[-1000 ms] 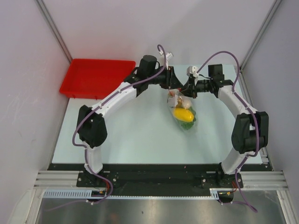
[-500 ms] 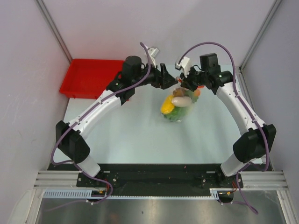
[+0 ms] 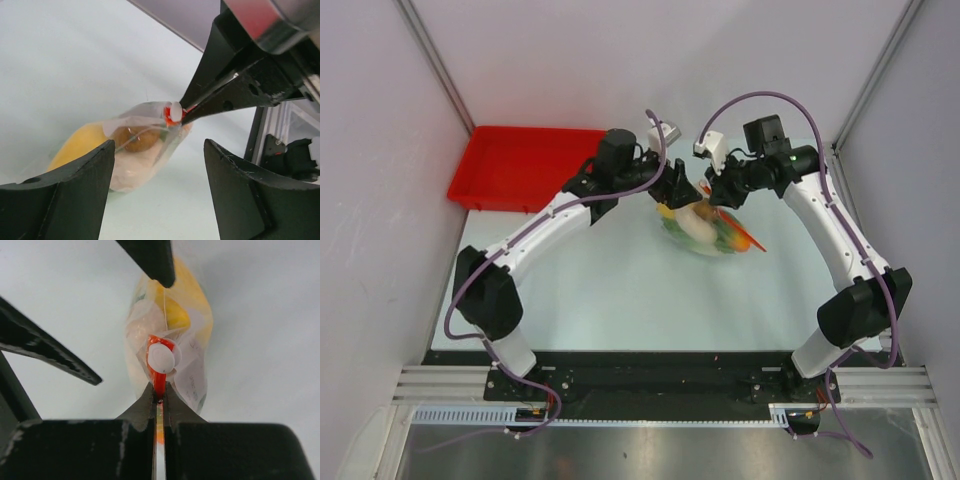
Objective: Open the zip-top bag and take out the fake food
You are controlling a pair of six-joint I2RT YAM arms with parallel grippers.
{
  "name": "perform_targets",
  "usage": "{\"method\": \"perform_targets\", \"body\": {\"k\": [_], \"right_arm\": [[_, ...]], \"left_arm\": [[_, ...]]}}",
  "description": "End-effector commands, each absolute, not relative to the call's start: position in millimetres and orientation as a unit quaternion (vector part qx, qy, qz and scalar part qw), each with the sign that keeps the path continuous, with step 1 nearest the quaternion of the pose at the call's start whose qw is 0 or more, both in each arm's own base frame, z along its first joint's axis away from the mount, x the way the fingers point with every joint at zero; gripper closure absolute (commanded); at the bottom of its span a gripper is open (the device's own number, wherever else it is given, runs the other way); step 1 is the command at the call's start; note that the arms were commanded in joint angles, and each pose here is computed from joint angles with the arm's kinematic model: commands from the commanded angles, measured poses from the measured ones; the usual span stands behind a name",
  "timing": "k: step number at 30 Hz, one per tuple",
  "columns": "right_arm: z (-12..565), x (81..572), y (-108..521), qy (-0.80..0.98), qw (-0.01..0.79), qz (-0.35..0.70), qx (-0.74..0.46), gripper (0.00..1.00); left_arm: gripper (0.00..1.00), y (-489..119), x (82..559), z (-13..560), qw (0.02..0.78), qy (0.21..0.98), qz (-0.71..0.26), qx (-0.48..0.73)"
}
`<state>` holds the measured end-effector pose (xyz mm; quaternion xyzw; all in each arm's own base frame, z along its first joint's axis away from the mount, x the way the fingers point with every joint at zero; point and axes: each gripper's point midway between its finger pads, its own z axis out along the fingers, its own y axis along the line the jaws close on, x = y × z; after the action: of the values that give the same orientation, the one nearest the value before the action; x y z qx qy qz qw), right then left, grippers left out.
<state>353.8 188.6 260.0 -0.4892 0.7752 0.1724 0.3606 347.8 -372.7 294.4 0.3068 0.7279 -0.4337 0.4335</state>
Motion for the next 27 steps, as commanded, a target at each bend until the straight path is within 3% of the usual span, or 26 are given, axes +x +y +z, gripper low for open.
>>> {"method": "perform_targets", "body": {"k": [1, 8, 10, 15, 20, 21, 22, 23, 24, 26, 27], "right_arm": [[282.4, 340.7, 191.1, 0.753, 0.384, 0.199, -0.496, 1.0], [287.7, 336.9, 198.9, 0.736, 0.39, 0.233, -0.502, 1.0], [288.9, 336.9, 199.6, 0.734, 0.392, 0.237, -0.502, 1.0], [287.1, 336.5, 202.5, 0.729, 0.389, 0.249, -0.506, 1.0], [285.7, 335.3, 203.3, 0.73, 0.386, 0.252, -0.505, 1.0], [285.2, 334.7, 202.7, 0.734, 0.384, 0.252, -0.5, 1.0], [282.9, 333.8, 200.9, 0.74, 0.381, 0.248, -0.495, 0.96], [281.2, 333.3, 198.8, 0.748, 0.38, 0.246, -0.486, 0.85], [284.2, 339.8, 197.5, 0.751, 0.394, 0.237, -0.473, 0.59], [280.2, 335.5, 192.0, 0.776, 0.389, 0.239, -0.435, 0.54], [281.2, 338.5, 188.8, 0.782, 0.393, 0.24, -0.42, 0.47]], "left_arm": [[0.25, -383.5, 348.6, 310.4, 0.459, 0.664, -0.429, 0.406], [0.24, -394.8, 337.4, 305.4, 0.44, 0.581, -0.489, 0.48], [0.36, -394.4, 335.4, 303.1, 0.422, 0.565, -0.515, 0.486], [0.51, -392.9, 339.2, 295.7, 0.413, 0.565, -0.532, 0.477], [0.8, -395.6, 344.0, 300.5, 0.421, 0.562, -0.538, 0.467], [0.93, -394.8, 344.4, 301.3, 0.424, 0.564, -0.534, 0.465], [0.99, -394.2, 347.4, 302.6, 0.432, 0.567, -0.528, 0.461], [1.0, -392.5, 346.3, 304.2, 0.436, 0.568, -0.526, 0.459], [1.0, -391.8, 345.7, 305.7, 0.439, 0.57, -0.523, 0.457], [1.0, -386.7, 347.2, 307.7, 0.456, 0.584, -0.504, 0.444], [1.0, -385.4, 346.6, 310.0, 0.466, 0.581, -0.5, 0.443]]}}
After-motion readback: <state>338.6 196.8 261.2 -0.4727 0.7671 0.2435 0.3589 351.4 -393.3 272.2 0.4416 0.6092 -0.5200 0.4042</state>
